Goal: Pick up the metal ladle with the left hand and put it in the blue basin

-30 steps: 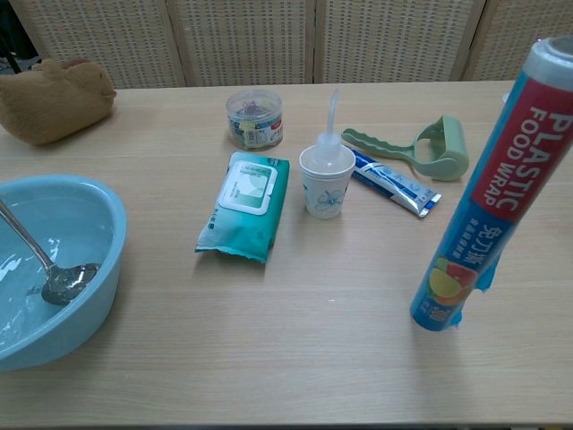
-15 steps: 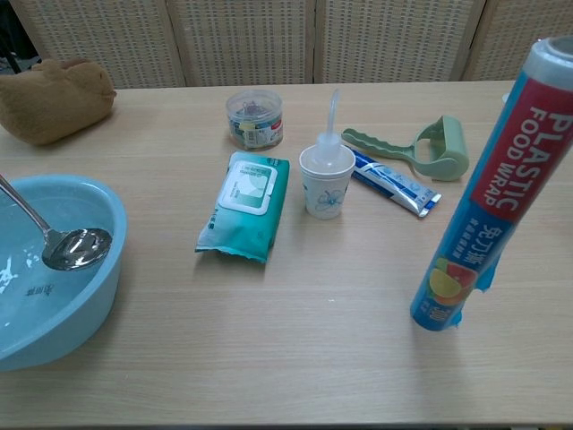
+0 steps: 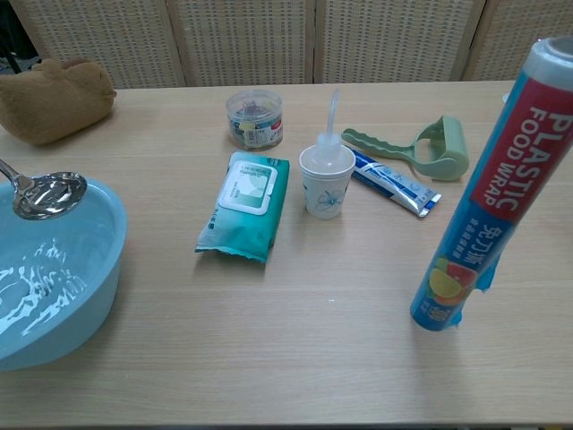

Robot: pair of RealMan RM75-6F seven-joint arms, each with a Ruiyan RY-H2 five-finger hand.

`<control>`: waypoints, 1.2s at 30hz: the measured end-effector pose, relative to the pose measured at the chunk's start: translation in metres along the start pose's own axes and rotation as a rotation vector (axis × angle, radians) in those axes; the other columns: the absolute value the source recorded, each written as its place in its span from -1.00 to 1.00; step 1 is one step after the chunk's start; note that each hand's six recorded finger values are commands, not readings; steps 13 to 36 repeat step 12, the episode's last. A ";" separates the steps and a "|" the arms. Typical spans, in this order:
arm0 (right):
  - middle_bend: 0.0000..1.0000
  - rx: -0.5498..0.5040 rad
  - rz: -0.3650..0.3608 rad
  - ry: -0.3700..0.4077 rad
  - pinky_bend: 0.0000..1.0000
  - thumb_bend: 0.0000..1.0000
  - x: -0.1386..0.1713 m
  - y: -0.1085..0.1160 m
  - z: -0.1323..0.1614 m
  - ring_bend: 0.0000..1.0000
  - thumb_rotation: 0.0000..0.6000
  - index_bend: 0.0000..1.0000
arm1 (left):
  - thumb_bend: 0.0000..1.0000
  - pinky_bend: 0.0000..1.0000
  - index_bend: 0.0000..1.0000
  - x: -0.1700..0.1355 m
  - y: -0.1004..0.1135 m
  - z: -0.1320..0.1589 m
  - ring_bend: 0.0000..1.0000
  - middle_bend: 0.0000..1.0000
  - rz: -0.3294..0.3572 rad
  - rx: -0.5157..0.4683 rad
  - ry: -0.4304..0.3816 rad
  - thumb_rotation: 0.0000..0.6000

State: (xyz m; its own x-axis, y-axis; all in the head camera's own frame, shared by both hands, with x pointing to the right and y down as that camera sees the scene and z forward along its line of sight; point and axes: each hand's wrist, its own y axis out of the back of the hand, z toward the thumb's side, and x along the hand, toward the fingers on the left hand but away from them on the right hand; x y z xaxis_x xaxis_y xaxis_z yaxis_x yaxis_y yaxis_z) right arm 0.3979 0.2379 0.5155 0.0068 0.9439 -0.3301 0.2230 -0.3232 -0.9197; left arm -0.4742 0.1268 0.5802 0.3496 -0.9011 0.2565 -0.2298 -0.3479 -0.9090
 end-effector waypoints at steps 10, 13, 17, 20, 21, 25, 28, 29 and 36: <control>-1.00 -0.006 -0.008 0.014 -1.00 -1.00 0.003 0.003 0.004 -1.00 1.00 -0.90 | 0.25 0.95 0.85 -0.012 0.012 0.000 0.92 1.00 0.014 -0.006 -0.005 1.00; -1.00 -0.010 -0.010 0.017 -1.00 -1.00 0.004 0.004 0.004 -1.00 1.00 -0.90 | 0.25 0.95 0.85 -0.015 0.015 0.000 0.92 1.00 0.019 -0.011 -0.005 1.00; -1.00 -0.010 -0.010 0.017 -1.00 -1.00 0.004 0.004 0.004 -1.00 1.00 -0.90 | 0.25 0.95 0.85 -0.015 0.015 0.000 0.92 1.00 0.019 -0.011 -0.005 1.00; -1.00 -0.010 -0.010 0.017 -1.00 -1.00 0.004 0.004 0.004 -1.00 1.00 -0.90 | 0.25 0.95 0.85 -0.015 0.015 0.000 0.92 1.00 0.019 -0.011 -0.005 1.00; -1.00 -0.010 -0.010 0.017 -1.00 -1.00 0.004 0.004 0.004 -1.00 1.00 -0.90 | 0.25 0.95 0.85 -0.015 0.015 0.000 0.92 1.00 0.019 -0.011 -0.005 1.00; -1.00 -0.010 -0.010 0.017 -1.00 -1.00 0.004 0.004 0.004 -1.00 1.00 -0.90 | 0.25 0.95 0.85 -0.015 0.015 0.000 0.92 1.00 0.019 -0.011 -0.005 1.00; -1.00 -0.010 -0.010 0.017 -1.00 -1.00 0.004 0.004 0.004 -1.00 1.00 -0.90 | 0.25 0.95 0.85 -0.015 0.015 0.000 0.92 1.00 0.019 -0.011 -0.005 1.00; -1.00 -0.010 -0.010 0.017 -1.00 -1.00 0.004 0.004 0.004 -1.00 1.00 -0.90 | 0.25 0.95 0.85 -0.015 0.015 0.000 0.92 1.00 0.019 -0.011 -0.005 1.00; -1.00 -0.010 -0.010 0.017 -1.00 -1.00 0.004 0.004 0.004 -1.00 1.00 -0.90 | 0.25 0.95 0.85 -0.015 0.015 0.000 0.92 1.00 0.019 -0.011 -0.005 1.00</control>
